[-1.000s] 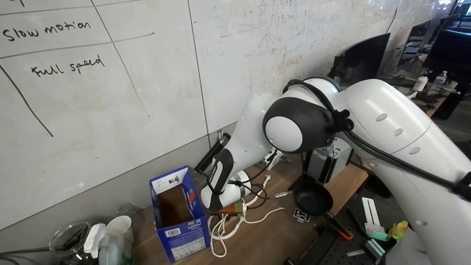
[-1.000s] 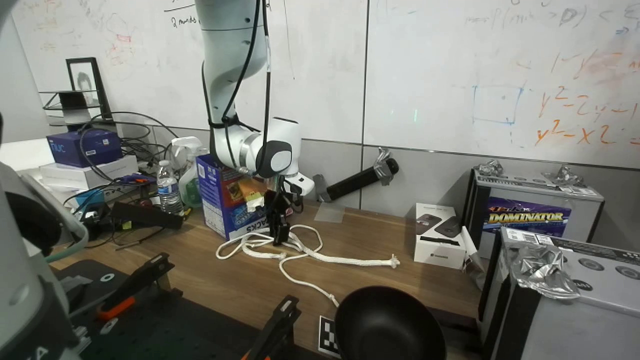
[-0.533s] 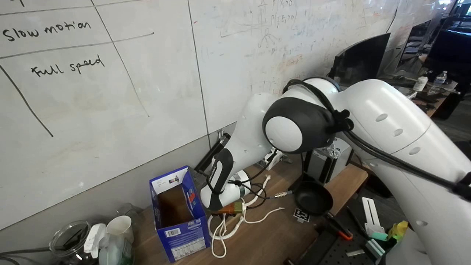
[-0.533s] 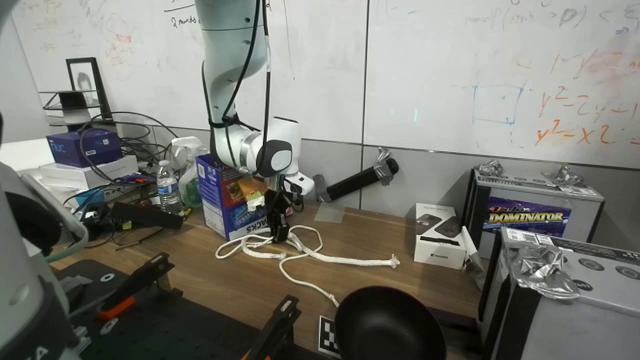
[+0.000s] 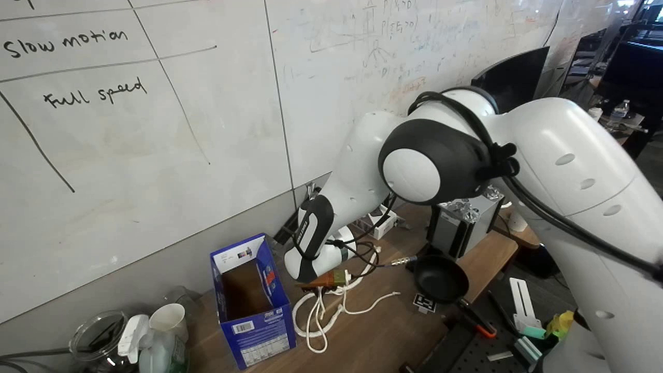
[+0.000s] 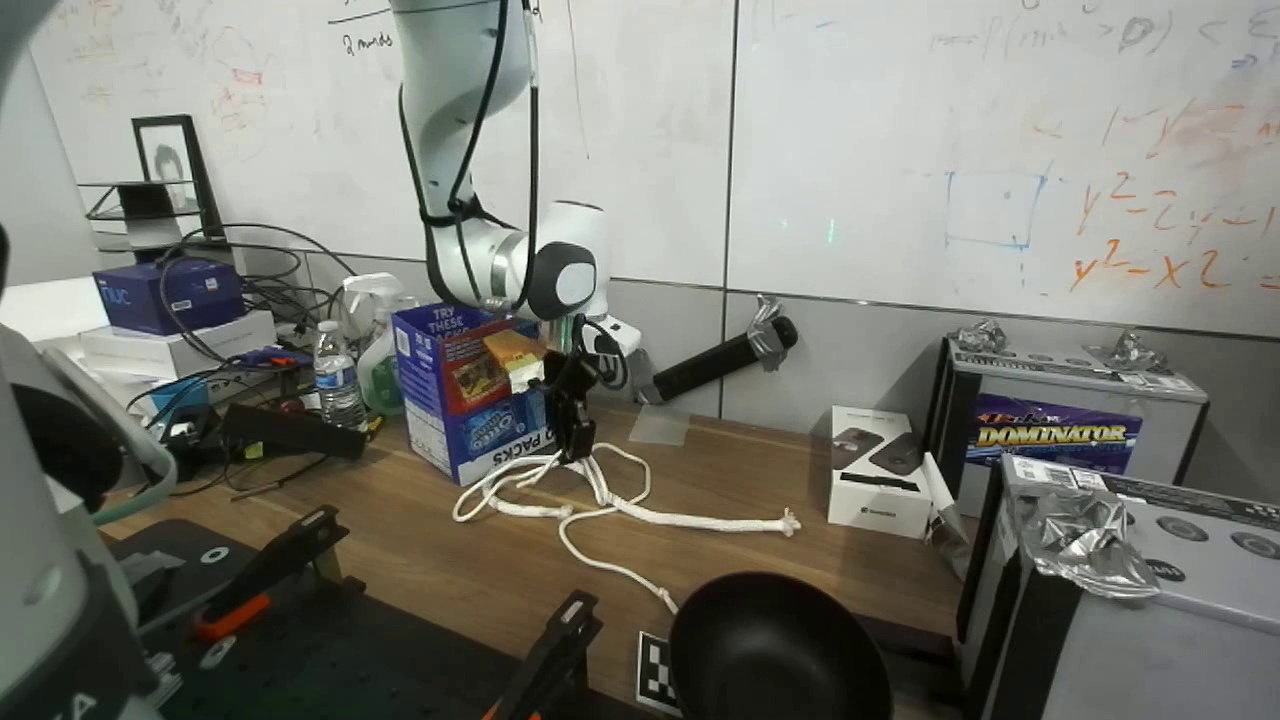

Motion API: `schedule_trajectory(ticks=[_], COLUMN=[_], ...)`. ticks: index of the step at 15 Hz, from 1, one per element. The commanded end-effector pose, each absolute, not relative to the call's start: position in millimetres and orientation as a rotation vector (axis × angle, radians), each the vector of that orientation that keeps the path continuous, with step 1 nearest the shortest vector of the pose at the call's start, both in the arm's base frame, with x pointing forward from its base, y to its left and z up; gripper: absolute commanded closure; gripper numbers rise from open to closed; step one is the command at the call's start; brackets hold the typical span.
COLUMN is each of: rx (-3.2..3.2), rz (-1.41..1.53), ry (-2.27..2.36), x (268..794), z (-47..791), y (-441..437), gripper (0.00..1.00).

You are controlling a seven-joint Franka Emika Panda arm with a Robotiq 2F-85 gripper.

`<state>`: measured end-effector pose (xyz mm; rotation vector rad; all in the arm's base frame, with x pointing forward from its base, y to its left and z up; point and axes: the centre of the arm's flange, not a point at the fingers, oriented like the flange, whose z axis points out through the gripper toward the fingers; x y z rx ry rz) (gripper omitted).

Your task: Put the ropes in the box one at a time

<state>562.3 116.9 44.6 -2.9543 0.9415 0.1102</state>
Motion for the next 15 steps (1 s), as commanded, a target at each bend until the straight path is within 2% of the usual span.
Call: schedule_trajectory(ticks=[1,9,15], rx=[-3.006,-3.065,-3.046], rz=[0.042,-0.174,-0.252], ry=[0.906,0.661,0.492], x=[554.8,603.2,618.9], z=[124.7,302.5,410.7], y=[113.6,134.1,177.9], gripper=[0.96,0.96,0.96])
